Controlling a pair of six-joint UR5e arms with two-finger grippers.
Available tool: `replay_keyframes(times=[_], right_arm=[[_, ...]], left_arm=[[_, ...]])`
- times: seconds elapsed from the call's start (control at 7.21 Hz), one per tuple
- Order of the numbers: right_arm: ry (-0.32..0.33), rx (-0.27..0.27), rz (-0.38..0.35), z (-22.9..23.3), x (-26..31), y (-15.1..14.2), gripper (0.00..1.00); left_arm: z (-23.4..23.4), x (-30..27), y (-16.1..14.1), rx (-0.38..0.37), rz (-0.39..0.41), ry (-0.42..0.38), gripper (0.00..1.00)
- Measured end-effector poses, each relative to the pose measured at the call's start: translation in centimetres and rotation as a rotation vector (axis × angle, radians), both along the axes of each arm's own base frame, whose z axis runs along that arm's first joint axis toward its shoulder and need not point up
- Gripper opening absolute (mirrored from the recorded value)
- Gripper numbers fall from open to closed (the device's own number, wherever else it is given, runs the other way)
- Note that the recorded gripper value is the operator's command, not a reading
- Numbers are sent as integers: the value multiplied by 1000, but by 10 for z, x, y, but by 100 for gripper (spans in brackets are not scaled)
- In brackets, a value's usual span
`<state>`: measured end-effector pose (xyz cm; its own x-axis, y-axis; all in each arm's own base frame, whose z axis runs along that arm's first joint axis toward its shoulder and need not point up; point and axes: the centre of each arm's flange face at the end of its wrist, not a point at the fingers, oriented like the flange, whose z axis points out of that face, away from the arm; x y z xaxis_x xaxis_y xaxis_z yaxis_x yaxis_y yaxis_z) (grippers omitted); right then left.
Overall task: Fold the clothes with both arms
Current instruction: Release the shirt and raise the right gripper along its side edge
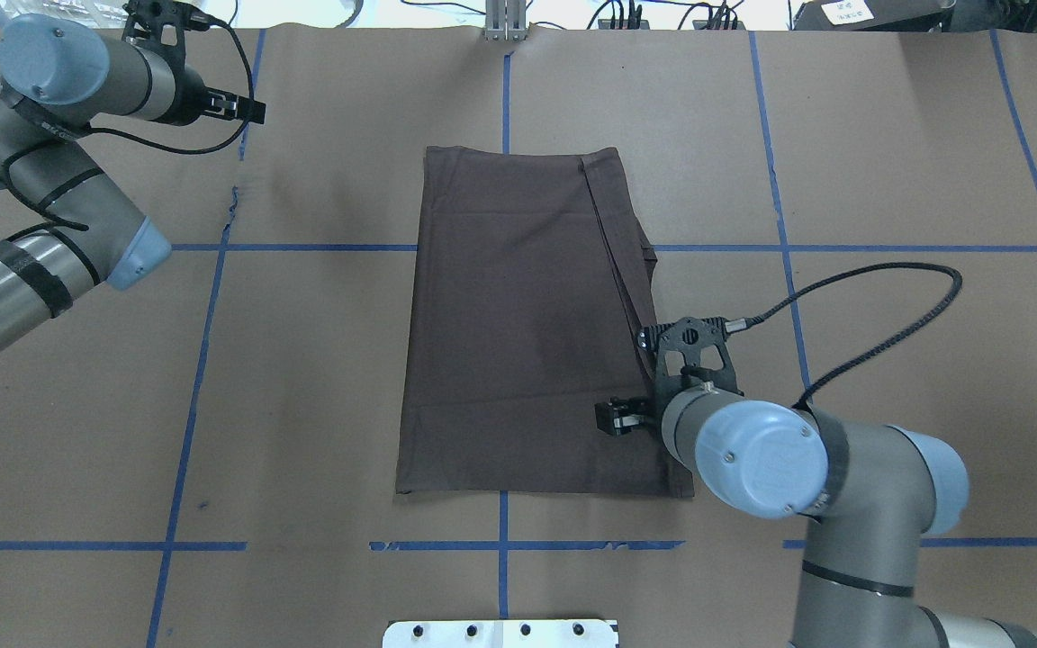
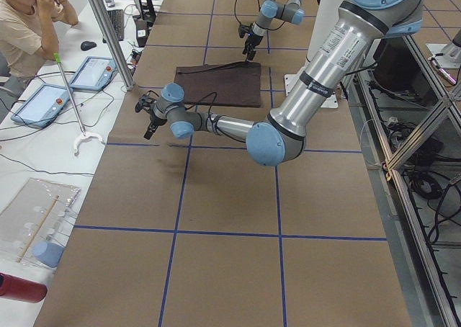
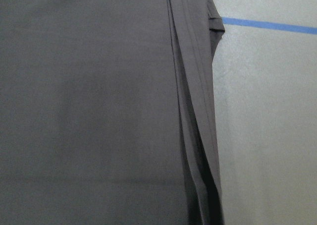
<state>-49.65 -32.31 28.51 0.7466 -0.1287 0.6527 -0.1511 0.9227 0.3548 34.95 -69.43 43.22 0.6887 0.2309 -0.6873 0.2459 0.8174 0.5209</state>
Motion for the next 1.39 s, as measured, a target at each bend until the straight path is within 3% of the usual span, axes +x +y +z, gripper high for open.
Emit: replay_keyframes(times=[0.42,0.83,1.39], right_arm=[[137,-12,-89,1,-17,-39,100],[187,-46,-121,26,-28,-44,100],[262,-45,-144,62,-7,-65,100]], left_arm=[[0,0,0,-1,1,0,100],[1,0,0,-3,1,-1,100],[2,0,0,-3,2,-2,100]])
